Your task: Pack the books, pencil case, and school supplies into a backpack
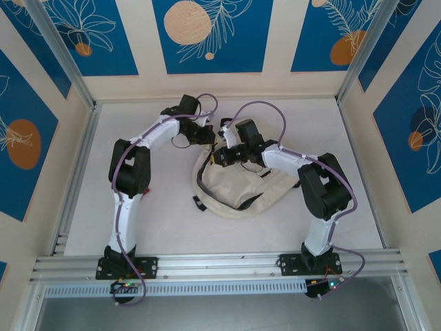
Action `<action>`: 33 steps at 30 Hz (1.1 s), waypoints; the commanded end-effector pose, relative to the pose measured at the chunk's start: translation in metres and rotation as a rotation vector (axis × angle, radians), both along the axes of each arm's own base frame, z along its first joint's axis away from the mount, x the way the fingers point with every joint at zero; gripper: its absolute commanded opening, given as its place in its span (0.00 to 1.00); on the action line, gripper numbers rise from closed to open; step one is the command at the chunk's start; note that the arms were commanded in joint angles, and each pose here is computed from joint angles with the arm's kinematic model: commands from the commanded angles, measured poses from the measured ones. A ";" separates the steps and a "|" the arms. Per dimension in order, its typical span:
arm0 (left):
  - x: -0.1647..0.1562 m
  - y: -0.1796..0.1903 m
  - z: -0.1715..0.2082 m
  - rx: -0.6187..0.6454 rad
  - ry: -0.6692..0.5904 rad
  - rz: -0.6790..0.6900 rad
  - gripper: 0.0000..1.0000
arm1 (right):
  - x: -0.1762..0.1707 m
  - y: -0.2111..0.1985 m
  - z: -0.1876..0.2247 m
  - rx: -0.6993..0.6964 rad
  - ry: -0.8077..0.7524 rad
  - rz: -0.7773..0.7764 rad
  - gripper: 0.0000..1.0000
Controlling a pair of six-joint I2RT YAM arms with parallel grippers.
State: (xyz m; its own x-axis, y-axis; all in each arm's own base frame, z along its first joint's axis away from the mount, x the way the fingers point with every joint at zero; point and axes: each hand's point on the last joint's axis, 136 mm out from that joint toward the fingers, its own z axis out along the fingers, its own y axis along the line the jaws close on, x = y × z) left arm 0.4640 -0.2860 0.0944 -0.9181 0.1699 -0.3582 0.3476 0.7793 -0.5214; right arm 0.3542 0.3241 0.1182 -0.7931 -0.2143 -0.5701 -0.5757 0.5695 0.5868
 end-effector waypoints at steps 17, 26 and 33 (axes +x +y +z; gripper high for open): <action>0.047 0.021 0.010 0.052 -0.124 0.117 0.00 | -0.113 0.038 -0.010 0.051 0.146 0.300 0.00; 0.067 0.036 0.017 0.035 -0.145 0.185 0.00 | -0.138 0.016 -0.021 -0.046 0.194 0.229 0.00; 0.037 0.050 0.047 -0.020 -0.104 0.251 0.52 | -0.099 0.010 -0.017 -0.093 0.161 0.056 0.00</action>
State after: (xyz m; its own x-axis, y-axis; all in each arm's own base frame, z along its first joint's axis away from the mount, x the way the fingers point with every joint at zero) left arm 0.4971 -0.2549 0.0948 -0.9225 0.0259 -0.3852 0.2285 0.8408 -0.4908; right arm 0.2497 0.3363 0.0969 -0.8286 -0.3427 -0.4427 -0.5590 0.5512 0.6195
